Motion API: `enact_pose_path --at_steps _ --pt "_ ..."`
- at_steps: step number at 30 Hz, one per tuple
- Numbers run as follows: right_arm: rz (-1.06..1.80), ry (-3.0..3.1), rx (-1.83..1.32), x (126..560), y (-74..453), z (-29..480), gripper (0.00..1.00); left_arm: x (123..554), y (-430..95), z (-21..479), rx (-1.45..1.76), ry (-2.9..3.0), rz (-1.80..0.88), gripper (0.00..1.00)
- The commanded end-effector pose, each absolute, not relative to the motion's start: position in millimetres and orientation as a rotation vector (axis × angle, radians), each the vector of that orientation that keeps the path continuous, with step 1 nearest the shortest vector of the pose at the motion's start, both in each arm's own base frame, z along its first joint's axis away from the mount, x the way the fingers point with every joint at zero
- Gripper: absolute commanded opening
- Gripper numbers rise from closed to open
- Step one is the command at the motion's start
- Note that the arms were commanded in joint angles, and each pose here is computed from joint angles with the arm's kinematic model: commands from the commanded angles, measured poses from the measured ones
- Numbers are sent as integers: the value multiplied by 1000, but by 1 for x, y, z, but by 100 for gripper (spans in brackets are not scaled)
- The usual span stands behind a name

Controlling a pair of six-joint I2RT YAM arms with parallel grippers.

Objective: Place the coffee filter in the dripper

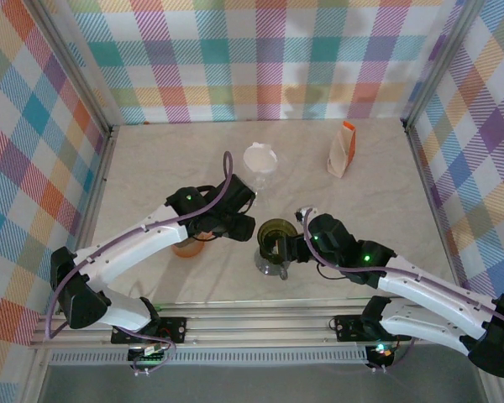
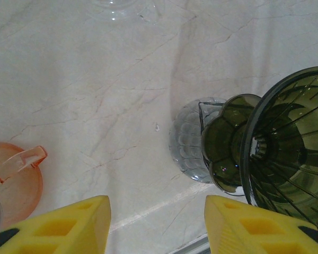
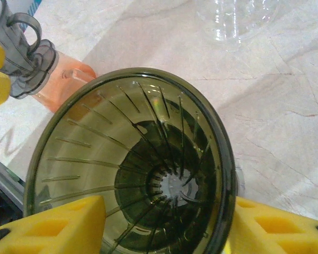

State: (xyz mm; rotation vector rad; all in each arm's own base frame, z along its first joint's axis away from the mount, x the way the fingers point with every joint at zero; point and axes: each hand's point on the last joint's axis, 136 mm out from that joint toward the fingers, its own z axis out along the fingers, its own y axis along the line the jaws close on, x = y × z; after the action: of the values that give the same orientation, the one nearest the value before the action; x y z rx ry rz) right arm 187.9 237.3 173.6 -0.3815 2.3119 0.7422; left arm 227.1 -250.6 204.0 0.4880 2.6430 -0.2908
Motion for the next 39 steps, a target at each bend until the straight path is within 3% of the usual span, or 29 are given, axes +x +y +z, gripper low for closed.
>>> enact_pose_path --at_steps 1,12,16,19,21,27,33,35,39 --pt "803 2256 -356 194 246 194 56 228 -248 212 452 2625 -331 50" --pt "725 2289 -317 198 237 189 43 227 -247 211 450 2627 -338 51" --pt "712 2294 -317 200 237 192 44 227 -247 211 451 2627 -339 51" --pt "703 2309 -312 199 236 189 55 227 -246 211 447 2629 -336 52" --pt "698 2296 -300 200 233 191 65 227 -244 214 439 2619 -341 55" --pt "636 2210 -253 206 214 219 72 229 -239 238 396 2550 -394 71" --pt "417 2224 -137 222 172 231 65 227 -233 272 347 2448 -483 89" --pt "378 2268 -119 223 163 227 60 224 -230 283 335 2414 -511 91" --pt "423 2291 -231 208 166 217 62 217 -221 293 324 2386 -531 93"
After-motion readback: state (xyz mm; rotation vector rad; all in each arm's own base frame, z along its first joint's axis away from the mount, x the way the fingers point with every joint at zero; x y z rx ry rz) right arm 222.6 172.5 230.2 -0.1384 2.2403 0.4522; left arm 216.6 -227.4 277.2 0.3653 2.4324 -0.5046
